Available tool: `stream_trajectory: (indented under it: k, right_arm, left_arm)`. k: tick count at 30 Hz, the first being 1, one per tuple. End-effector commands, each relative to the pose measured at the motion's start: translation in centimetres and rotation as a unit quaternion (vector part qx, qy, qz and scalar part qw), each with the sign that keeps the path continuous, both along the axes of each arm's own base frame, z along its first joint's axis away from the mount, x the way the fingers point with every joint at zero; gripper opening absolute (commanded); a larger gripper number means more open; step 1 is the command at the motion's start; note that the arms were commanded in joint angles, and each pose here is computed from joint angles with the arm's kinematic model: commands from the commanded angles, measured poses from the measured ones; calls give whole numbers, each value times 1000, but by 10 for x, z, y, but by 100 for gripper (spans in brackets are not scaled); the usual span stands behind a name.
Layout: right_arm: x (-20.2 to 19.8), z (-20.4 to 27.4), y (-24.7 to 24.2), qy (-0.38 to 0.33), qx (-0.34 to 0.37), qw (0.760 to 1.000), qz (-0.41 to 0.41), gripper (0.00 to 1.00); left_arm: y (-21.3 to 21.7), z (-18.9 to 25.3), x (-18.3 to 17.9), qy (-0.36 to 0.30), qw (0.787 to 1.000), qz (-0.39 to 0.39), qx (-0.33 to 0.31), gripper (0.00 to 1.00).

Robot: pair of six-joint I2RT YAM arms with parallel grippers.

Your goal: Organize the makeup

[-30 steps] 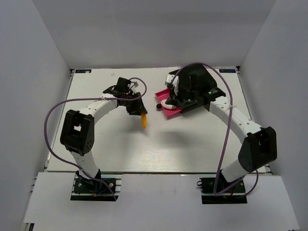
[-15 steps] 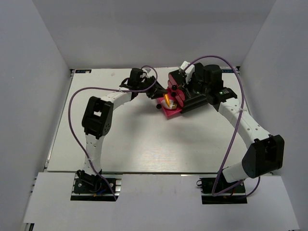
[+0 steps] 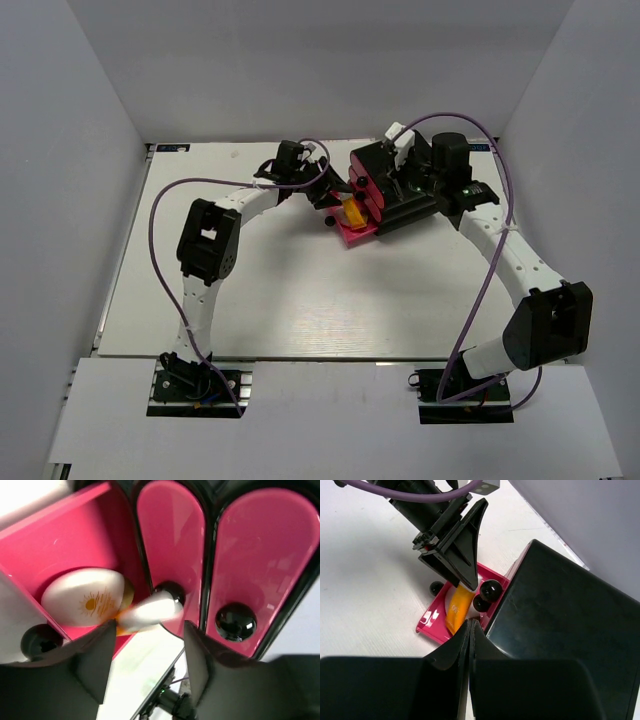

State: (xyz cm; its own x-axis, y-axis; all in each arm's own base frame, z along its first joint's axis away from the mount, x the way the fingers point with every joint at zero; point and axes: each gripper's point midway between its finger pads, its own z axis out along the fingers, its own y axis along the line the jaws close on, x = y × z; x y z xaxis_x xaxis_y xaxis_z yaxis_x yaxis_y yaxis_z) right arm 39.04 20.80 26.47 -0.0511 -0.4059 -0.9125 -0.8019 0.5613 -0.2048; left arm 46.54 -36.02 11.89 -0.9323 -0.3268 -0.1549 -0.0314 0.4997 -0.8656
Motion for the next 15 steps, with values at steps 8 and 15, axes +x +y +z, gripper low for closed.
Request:
stream_trajectory:
  k: [8, 15]
  right_arm:
    - [6, 33, -8, -40, 28, 999, -14, 0]
    - [40, 53, -43, 2, 97, 987, -126, 0]
  left_arm:
    - [-4, 41, 12, -34, 999, 2, -11, 78]
    - [26, 96, 17, -106, 994, 34, -3, 48]
